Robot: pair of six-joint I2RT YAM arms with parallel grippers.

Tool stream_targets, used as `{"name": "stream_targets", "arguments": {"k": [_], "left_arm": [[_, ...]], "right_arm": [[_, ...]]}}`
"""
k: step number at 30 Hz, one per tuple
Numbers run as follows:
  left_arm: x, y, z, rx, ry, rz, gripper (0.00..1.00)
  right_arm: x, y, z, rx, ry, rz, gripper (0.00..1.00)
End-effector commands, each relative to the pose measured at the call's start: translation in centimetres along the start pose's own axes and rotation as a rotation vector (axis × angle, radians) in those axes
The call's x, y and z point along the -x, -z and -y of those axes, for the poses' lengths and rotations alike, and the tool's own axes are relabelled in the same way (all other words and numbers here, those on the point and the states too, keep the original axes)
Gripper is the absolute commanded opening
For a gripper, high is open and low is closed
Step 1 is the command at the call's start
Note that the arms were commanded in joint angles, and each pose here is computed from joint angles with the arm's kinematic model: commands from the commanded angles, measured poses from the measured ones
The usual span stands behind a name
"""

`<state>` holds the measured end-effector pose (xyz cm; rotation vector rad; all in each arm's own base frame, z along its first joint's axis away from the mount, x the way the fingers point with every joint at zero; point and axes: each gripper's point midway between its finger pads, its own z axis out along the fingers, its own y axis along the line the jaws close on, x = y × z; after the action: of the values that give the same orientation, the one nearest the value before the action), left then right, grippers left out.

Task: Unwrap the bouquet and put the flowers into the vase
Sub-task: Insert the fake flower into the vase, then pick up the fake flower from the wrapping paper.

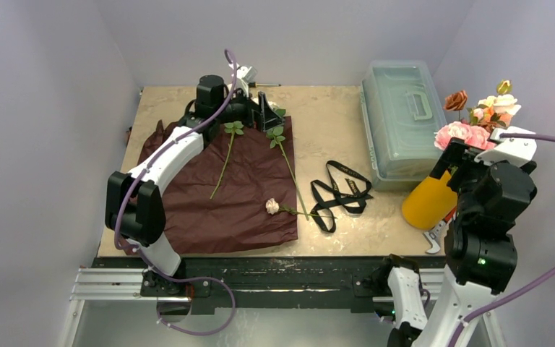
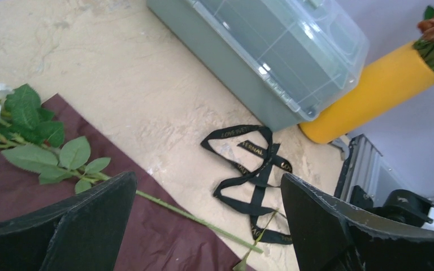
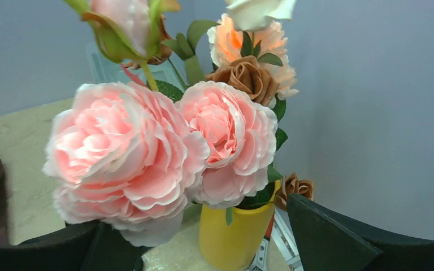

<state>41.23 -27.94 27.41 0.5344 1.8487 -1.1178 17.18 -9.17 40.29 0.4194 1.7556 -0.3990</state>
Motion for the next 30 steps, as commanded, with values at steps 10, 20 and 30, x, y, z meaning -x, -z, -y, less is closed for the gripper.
{"name": "stream_targets", "arguments": {"k": [10,20,30], "left_arm": [[-2.7,2.4,-4.4,0.246,0.061,-0.081,1.0],[-2.9,2.5,-5.7,0.309,0.073,-0.084,1.0],[-3.4,5.7,-12.5,0.536,0.075,-0.137,0.97]], "right_arm": [[7.7,6.4,-5.6,0.4,0.161,0.26,0.94],[15.3,2.7,-7.9,0.505,0.247,0.27,0.95],[16.2,-6.3,-12.3,0.59,0.247,0.159,0.95]]}}
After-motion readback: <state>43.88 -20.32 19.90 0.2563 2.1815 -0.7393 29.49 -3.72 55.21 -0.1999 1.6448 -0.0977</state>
